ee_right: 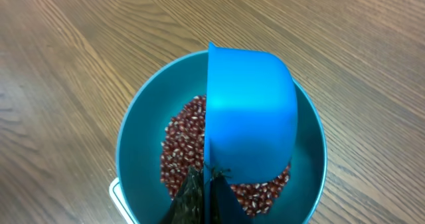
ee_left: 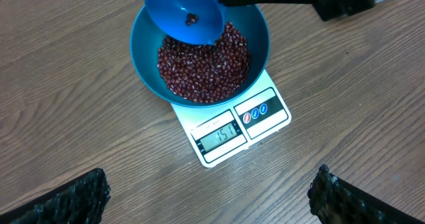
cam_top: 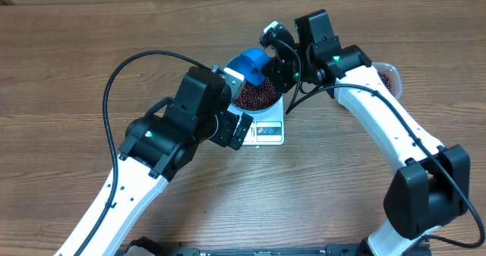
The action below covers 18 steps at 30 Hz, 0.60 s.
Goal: Scoop item into bowl and weigh 150g on scale
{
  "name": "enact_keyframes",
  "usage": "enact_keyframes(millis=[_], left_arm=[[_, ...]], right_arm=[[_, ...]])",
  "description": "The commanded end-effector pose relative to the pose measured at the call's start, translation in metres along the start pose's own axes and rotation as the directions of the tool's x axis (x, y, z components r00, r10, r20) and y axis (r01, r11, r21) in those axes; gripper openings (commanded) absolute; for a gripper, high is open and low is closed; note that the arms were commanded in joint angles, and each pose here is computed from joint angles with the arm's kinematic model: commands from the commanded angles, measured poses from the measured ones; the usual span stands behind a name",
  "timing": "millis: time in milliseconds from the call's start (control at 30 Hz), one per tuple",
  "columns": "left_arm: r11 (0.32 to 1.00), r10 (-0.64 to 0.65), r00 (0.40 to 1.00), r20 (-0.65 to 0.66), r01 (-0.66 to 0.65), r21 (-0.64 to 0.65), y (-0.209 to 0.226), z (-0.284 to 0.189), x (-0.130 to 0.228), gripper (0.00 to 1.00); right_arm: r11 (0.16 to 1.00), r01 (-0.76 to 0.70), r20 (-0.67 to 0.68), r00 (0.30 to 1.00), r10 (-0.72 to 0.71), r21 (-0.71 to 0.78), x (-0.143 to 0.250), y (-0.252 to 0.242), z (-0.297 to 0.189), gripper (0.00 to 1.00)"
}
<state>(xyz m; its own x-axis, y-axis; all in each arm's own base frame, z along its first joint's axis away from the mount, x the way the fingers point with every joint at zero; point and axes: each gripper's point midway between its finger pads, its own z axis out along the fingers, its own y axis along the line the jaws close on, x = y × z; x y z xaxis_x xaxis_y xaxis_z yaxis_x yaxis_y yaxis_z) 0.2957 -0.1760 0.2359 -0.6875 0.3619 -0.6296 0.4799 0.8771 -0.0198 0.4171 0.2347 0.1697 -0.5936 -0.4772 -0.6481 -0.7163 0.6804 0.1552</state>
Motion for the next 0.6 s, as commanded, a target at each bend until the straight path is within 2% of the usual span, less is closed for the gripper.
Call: enact_keyframes(millis=[0,167,567], left_arm=[[1.000,0.008,1.000,0.028,-0.008,0.005,0.000,-0.007,-0.007,1.00],[1.000,0.008,1.000,0.028,-0.008,0.005,0.000,-0.007,-0.007,0.99],[1.000,0.008,1.000,0.028,-0.008,0.005,0.000,-0.007,-0.007,1.00]], right_arm=[[0.998,0.011,-0.009,1.000,-0.011,0.058,-0.004,-0.011,0.005,0.04],[0.999,0.005,-0.059,0.998,-0.002,0.049,0.011,-0.015,0.020,0.04],[0.999,-0.041,-0.142,0.989,0.041,0.002,0.033,-0.004,0.021,0.04]])
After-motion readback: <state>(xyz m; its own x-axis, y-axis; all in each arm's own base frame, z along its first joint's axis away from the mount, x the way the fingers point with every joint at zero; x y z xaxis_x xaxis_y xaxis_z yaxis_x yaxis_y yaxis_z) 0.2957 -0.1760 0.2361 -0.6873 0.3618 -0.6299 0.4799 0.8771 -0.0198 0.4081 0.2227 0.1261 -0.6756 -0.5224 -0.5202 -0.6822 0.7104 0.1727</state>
